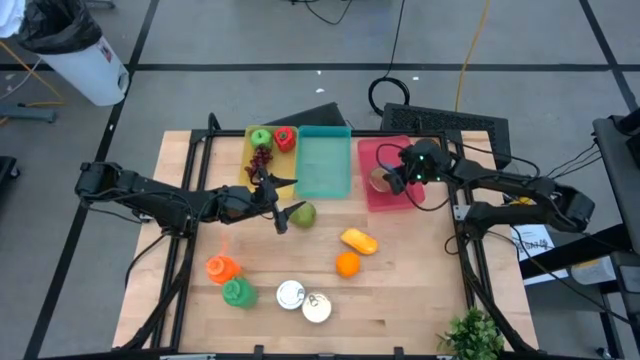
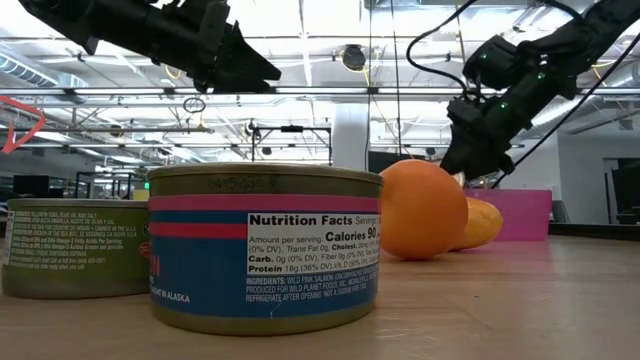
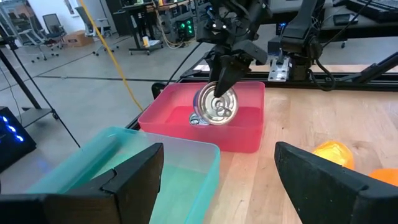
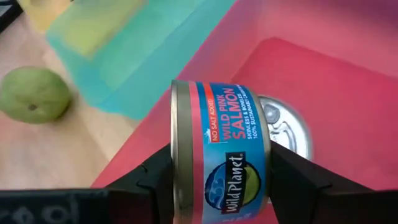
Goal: Pick & Place Food Item
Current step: Put the top blue pink tuna can into the red bin
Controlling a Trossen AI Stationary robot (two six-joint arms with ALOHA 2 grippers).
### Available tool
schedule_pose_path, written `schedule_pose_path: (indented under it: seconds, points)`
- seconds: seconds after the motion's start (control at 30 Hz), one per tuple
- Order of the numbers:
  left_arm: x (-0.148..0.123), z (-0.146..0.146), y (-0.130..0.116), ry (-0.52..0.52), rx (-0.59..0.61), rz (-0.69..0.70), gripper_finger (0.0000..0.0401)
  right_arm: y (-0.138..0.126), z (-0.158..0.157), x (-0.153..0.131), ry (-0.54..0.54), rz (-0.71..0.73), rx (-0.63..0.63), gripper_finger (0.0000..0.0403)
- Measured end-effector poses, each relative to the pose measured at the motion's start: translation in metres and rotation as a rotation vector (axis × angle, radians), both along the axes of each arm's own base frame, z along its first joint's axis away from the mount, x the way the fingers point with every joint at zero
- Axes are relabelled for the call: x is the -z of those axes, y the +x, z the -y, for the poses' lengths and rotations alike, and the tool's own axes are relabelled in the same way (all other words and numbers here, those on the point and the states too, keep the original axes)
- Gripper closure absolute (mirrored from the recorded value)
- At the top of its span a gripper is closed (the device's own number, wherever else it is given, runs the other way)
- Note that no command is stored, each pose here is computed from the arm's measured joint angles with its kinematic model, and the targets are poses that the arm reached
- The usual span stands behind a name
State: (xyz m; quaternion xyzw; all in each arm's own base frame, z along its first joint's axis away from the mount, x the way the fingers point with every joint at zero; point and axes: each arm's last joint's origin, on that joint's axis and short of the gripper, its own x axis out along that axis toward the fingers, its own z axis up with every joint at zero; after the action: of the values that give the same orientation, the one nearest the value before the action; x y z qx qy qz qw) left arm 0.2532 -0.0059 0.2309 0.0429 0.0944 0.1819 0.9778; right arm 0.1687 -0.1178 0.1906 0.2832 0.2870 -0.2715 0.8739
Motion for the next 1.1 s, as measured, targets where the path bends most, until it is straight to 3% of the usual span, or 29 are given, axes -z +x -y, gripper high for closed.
schedule_pose_path:
  seconds: [0.23, 0.43, 0.57, 1.1]
  points:
    - [0.0, 0.0, 0.0, 0.0, 0.0, -0.001, 0.0091, 0.005, 0.002, 0.009, -0.012, -0.055, -0.041, 0.0213]
    - [0.0, 0.0, 0.0, 0.0, 0.0, -0.001, 0.0091, 0.002, 0.005, 0.017, -0.093, -0.184, 0.02, 0.0111]
    - [0.0, 0.0, 0.0, 0.001, 0.0, -0.003, 0.0091, 0.0, 0.007, 0.018, -0.124, -0.224, 0.061, 0.008]
    - [0.001, 0.0, 0.0, 0.001, 0.0, -0.007, 0.0091, 0.007, 0.011, 0.008, -0.205, -0.121, 0.06, 0.0096]
